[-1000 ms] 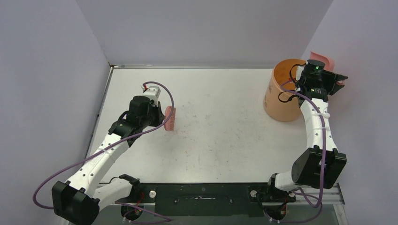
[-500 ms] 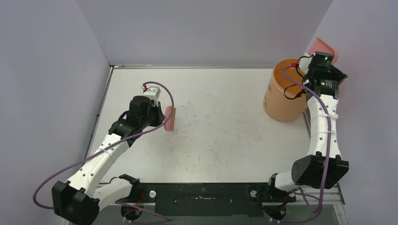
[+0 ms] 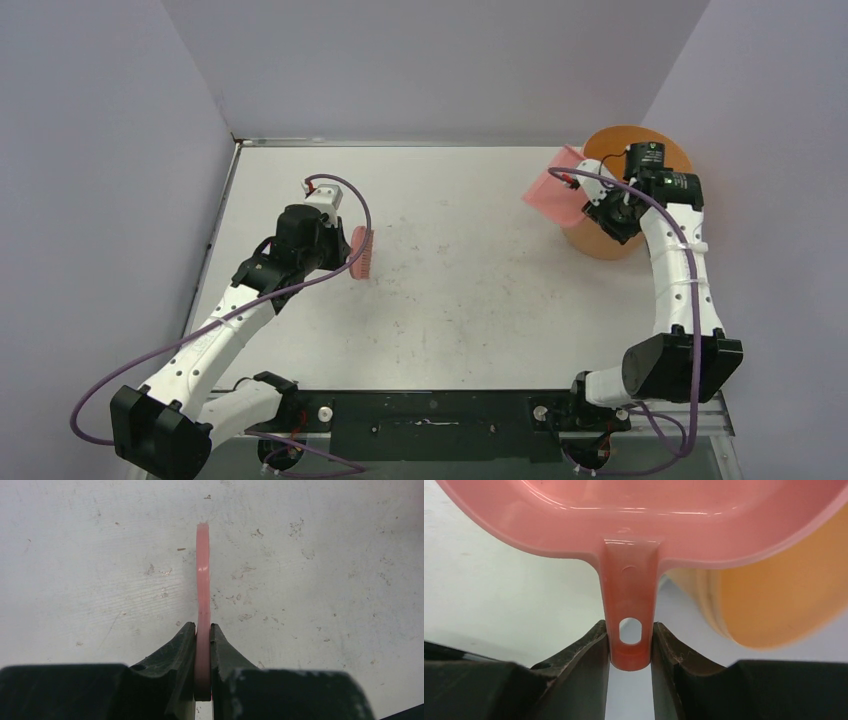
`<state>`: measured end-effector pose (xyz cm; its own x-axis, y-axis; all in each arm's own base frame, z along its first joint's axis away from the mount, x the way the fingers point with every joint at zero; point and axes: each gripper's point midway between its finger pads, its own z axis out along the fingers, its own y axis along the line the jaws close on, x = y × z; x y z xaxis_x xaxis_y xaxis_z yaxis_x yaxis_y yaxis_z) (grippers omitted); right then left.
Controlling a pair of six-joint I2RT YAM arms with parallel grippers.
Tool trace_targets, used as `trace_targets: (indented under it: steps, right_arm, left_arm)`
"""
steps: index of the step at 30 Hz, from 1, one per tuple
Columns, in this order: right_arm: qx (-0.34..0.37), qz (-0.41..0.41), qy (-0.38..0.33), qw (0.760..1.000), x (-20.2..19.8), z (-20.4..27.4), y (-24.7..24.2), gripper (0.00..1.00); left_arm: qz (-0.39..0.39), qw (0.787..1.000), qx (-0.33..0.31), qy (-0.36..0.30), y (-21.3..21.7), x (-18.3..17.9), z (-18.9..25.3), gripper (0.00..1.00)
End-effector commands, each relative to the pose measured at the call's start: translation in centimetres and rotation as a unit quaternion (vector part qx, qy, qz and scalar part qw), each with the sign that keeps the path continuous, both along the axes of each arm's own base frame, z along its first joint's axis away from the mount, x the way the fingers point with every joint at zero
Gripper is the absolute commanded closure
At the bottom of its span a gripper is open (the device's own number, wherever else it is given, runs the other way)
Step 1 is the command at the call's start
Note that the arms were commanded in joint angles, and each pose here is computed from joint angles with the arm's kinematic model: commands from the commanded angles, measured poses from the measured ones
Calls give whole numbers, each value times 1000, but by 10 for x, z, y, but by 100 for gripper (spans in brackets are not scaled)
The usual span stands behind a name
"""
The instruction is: Sweep away the paper scraps from the table
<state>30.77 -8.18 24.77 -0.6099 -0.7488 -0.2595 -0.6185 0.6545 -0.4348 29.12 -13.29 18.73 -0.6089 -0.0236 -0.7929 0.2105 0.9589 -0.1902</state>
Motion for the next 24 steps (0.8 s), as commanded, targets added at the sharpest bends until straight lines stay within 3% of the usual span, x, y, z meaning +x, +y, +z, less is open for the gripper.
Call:
trace_targets:
  steps: [1,6,14,24]
  right_arm:
    - [96,62,39,993,-32,-24,61,95]
    - [112,152,132,973,-78,-77,118,91]
    - [86,171,190,963,-119,-153,161,90]
    - [67,188,173,965,-115,-186,189,86]
  left_arm:
    - [0,1000,-2,-26,-2,9,12,100]
    - [0,1000,-1,-25,-2,9,12,100]
    - [0,1000,1,-22,-3,9,9,100]
    - [-3,1000,2,-18,-4,9,8,100]
